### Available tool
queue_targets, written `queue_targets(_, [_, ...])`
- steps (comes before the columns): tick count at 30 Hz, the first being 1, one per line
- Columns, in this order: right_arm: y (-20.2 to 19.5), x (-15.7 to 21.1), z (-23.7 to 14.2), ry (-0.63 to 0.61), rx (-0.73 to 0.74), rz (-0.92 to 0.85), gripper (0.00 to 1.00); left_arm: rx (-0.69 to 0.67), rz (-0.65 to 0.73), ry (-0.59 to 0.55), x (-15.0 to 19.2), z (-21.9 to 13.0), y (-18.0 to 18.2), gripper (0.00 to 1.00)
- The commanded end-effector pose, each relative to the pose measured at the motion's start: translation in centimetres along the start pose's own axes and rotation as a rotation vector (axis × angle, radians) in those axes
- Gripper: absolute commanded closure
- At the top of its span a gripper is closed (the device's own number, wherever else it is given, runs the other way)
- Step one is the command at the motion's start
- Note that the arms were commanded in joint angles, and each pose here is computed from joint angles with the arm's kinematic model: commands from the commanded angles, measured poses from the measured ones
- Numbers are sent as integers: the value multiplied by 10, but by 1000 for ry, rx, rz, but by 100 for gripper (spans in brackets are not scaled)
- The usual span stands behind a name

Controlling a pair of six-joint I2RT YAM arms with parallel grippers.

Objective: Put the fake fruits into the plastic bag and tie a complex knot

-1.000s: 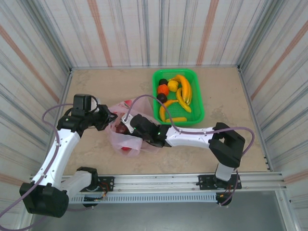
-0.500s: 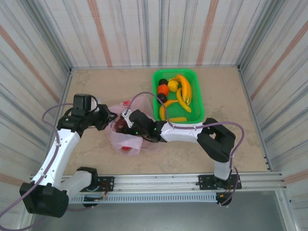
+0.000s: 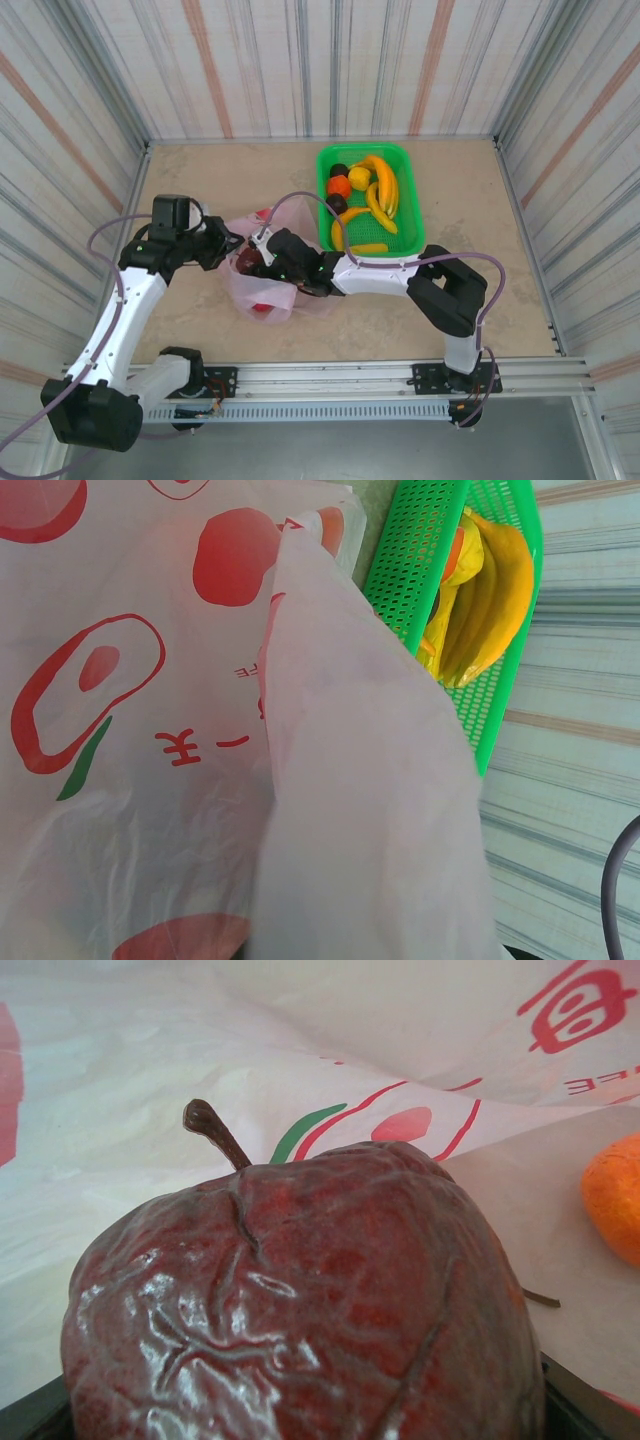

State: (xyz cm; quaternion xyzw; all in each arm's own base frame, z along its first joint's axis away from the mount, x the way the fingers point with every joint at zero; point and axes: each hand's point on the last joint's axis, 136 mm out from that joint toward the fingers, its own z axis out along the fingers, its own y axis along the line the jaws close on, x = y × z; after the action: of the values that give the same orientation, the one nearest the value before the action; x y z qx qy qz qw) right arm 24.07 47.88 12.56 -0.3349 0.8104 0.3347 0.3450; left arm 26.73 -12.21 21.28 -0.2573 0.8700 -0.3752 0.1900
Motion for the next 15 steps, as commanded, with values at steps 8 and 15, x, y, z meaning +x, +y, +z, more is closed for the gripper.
queue_targets(8, [-3,-10,-3,-27,8,28,9,8,-6,5,0,-1,-1,100])
queue_targets(15, [-6,-12,-9,-39,18,27,5,6,-7,5,0,-1,0,100])
